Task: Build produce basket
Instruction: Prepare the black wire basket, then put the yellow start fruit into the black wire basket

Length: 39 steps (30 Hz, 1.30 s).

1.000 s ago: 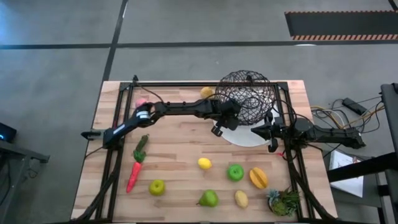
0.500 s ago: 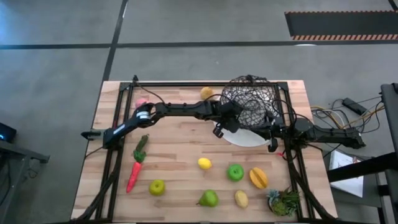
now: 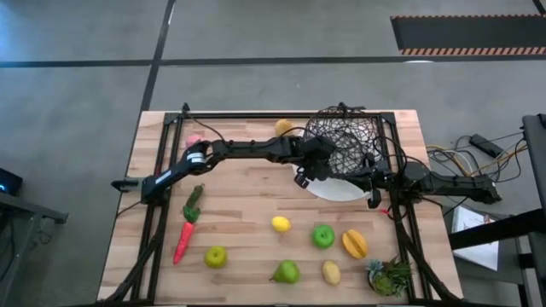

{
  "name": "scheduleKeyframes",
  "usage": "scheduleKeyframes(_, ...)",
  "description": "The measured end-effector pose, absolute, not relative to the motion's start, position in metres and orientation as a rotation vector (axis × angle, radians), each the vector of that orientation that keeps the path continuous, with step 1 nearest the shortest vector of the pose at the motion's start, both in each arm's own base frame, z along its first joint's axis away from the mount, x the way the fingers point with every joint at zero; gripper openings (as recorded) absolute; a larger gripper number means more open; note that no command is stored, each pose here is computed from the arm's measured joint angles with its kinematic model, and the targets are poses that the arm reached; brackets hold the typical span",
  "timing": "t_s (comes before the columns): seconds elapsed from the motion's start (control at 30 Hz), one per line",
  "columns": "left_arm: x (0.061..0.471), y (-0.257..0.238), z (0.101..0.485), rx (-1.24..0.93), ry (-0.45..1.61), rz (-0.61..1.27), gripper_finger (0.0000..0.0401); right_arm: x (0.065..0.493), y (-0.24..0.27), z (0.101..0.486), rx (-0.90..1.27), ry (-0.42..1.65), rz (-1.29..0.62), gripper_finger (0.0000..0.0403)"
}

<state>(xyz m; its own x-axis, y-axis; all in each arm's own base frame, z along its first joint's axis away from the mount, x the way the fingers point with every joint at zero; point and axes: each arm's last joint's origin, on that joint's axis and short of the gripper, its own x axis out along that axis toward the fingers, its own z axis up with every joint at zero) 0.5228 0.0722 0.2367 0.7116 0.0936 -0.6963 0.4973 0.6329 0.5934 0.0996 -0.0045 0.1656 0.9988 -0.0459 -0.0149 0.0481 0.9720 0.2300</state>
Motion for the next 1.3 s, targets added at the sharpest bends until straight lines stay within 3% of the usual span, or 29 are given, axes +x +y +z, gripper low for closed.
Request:
scheduleKeyframes(0.33, 0.501, 0.072, 0.28, 0.829, 0.767, -0.225, 0.027, 0.1, -0.004, 0.166, 0.232, 0.01, -0.047, 0.0009)
scheduleKeyframes(0.67, 0.44, 0.092, 0.34, 0.529, 0.724, -0.103, 0.0275, 0.1, -0.005, 0.166, 0.154, 0.015, -0.051, 0.0009)
scheduleKeyframes(1.1, 0.311, 0.07, 0.291, 0.21, 0.237, 0.098, 0.0248, 0.1, -0.005, 0.167, 0.165, -0.003, -0.047, 0.0009)
scheduleKeyframes(1.3, 0.26, 0.043, 0.257, 0.048, 0.082, 0.142, 0.0248, 0.1, -0.004, 0.174, 0.327, -0.078, -0.022, 0.0009)
